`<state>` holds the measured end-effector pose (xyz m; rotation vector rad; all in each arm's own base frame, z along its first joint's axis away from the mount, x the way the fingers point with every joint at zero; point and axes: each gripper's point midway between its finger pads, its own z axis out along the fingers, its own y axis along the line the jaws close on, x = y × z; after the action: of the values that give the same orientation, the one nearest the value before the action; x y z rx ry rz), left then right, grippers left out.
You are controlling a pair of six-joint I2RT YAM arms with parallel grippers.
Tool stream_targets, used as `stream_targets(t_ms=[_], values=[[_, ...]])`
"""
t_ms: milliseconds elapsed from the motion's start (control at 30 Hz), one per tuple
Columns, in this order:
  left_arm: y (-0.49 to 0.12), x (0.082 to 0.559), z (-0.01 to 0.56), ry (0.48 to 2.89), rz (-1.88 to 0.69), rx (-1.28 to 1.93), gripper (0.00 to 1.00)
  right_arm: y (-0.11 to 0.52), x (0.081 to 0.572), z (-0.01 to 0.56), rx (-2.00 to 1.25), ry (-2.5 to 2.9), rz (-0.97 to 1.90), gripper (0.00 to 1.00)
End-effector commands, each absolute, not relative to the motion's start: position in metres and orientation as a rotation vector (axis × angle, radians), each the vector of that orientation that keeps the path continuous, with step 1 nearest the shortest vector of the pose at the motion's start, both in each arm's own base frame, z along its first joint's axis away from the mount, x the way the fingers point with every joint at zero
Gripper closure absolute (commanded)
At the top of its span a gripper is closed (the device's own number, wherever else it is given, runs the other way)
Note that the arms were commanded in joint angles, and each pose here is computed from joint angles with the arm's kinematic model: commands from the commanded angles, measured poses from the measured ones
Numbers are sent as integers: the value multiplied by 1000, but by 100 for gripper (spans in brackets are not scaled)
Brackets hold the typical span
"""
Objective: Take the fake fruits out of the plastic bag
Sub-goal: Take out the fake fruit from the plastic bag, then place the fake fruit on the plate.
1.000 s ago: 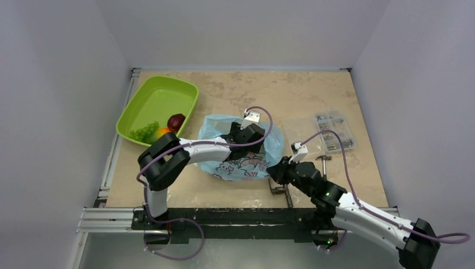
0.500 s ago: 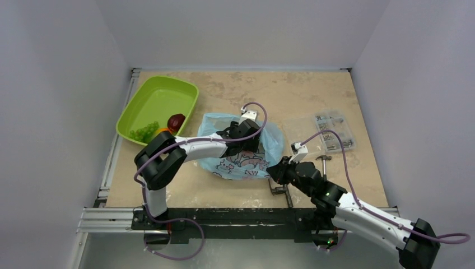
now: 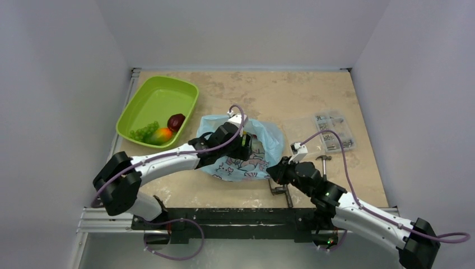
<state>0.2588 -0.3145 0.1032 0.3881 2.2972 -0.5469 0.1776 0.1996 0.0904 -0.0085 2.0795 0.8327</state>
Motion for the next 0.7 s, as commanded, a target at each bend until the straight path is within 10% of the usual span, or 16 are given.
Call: stream_targets(t_ms=[0, 667], values=[[-313, 246, 134, 2238, -661, 389, 100, 204, 179, 99, -16, 2048, 858, 89], [-82, 311, 258, 2010, -333, -238, 97, 204, 178, 99, -19, 2047, 862, 89]])
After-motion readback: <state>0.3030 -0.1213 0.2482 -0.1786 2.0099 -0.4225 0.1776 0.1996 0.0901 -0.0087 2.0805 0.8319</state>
